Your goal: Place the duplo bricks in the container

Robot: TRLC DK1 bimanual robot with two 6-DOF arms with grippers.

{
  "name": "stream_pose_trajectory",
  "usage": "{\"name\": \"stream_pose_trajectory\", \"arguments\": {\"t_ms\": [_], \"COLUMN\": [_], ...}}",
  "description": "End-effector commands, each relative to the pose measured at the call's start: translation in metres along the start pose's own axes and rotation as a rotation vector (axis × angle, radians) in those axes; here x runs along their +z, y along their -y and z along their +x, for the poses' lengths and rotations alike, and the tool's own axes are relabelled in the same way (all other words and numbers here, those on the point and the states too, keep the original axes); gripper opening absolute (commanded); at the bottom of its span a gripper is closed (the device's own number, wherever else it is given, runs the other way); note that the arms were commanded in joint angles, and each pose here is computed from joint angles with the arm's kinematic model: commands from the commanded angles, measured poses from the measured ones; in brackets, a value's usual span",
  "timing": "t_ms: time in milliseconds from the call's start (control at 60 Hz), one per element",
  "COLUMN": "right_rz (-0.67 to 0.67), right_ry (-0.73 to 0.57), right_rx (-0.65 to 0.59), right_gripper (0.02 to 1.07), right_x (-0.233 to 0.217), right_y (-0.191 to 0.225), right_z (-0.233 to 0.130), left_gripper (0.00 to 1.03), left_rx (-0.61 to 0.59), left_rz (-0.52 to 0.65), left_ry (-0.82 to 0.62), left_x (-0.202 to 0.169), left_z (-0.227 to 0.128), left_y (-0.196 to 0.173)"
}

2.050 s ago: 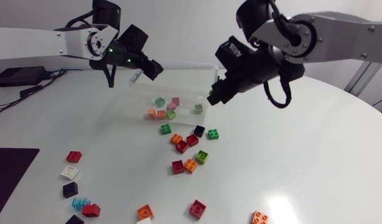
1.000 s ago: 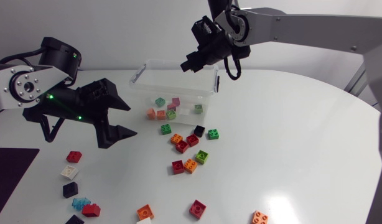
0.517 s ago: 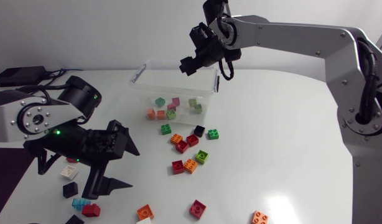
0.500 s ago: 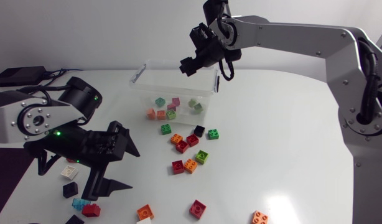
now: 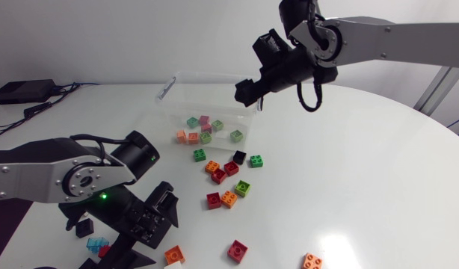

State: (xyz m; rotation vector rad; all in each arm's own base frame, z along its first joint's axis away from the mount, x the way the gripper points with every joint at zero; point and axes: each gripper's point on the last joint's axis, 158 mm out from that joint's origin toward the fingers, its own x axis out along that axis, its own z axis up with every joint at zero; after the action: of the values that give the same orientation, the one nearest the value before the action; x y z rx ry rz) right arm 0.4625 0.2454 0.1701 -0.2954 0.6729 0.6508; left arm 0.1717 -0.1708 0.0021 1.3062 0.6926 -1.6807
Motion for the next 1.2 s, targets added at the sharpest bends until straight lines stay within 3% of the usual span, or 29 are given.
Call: {"name": "stream_pose_trajectory", "arguments": {"t_ms": [0,250,350,567,750,1183], "right_rz": [-0.022,-0.065,-0.081,-0.135,-0.189,-0.311], "right_ry": [-0.011,-0.096,-0.132,-0.243,-0.351,-0.544], "right_rx": [0.014,0.080,0.105,0.153,0.187,0.279], "right_gripper": [1.03,1.03,1.02,1.02,1.02,1.02], "right_x": [-0.018,-0.082,-0.105,-0.156,-0.196,-0.257], "right_y": [-0.008,-0.049,-0.065,-0.101,-0.127,-0.179], "right_z": [-0.013,-0.038,-0.046,-0.058,-0.067,-0.063], "left_gripper": [0.92,0.87,0.79,0.48,0.06,0.04], "left_rx": [-0.046,-0.113,-0.121,-0.134,-0.135,-0.117], "left_rz": [0.077,0.124,0.124,0.128,0.129,0.038], "left_ry": [-0.021,-0.031,-0.032,-0.031,-0.022,-0.018], "left_x": [0.000,0.008,0.008,0.006,0.009,-0.002], "left_z": [0.009,0.025,0.027,0.036,0.042,0.039], "left_y": [0.003,0.002,0.000,0.004,0.007,0.003]}}
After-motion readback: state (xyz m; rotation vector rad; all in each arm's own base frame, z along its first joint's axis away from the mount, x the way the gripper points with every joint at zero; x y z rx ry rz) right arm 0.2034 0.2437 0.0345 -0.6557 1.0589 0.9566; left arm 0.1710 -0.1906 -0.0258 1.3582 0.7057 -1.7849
